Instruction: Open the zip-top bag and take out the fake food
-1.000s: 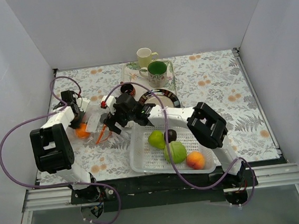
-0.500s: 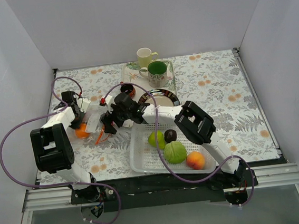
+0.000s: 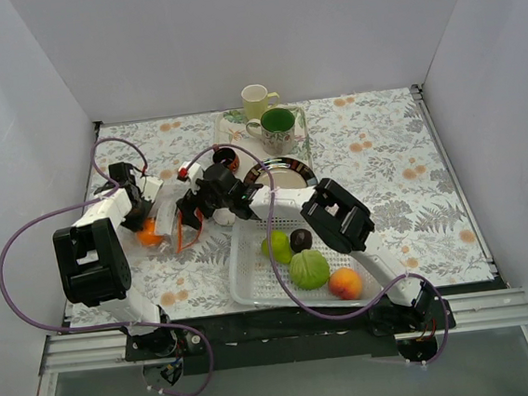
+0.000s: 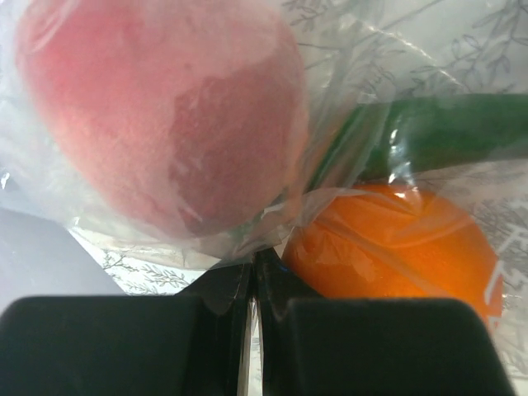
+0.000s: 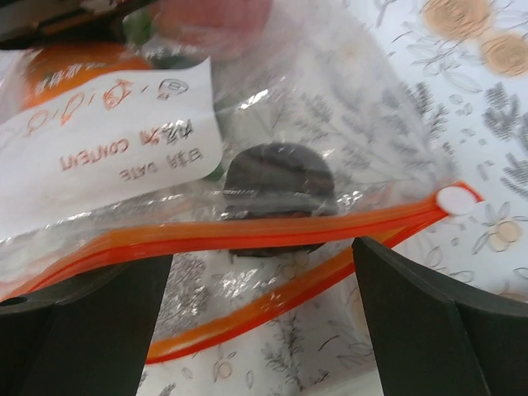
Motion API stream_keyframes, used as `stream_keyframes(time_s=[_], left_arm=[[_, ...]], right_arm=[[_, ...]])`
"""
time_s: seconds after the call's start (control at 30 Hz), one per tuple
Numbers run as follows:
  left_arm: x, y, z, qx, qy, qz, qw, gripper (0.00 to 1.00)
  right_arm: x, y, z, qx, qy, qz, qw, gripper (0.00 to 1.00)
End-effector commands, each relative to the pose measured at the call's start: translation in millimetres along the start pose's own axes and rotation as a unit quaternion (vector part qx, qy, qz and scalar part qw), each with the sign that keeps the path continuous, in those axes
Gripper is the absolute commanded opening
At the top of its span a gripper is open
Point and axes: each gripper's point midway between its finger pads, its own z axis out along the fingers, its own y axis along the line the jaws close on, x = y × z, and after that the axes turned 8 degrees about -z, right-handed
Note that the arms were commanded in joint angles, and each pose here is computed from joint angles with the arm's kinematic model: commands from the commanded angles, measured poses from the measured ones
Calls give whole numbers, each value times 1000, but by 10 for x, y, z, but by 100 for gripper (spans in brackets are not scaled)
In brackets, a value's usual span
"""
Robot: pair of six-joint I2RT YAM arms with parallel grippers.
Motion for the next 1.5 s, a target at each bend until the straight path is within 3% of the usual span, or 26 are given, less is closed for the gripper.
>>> stream_keyframes(time_s=[0.0,0.47,0.53,0.7,0.77,0.87,0.9,0.97,1.2,1.47], left_arm=[[35,-152,-54,40,3,7,999,0],[107,-287,-88,83,38,22,996,0],[100,-290,-112,87,41,21,995,0],[113,-327,-157,102,46,25,993,0],[105,-329,-163,104,48,23,993,0],[86,-319,-160,101,46,17,994,0],[43,-289,-142,93,36,15,995,0],[43,-217,-83,66,33,14,997,0],[-273,135,55,-5,18,-51,999,0],[-501,121,-107,19,-16,-68,997,0]], right_arm=[[-348,-143,-24,66,-74,-62,993,98],[-339,-104,195,74,-91,-86,989,98],[-348,-128,221,76,-92,-83,989,92],[-222,-140,224,79,-79,-82,990,66],[-205,-134,202,79,-77,-82,990,63],[-258,-90,85,77,-84,-88,990,44],[-342,-79,32,78,-97,-91,988,29],[-448,-41,-152,81,-104,-92,987,18],[-682,222,-777,52,-91,-85,991,20],[-751,512,-1514,25,-69,-60,996,16]])
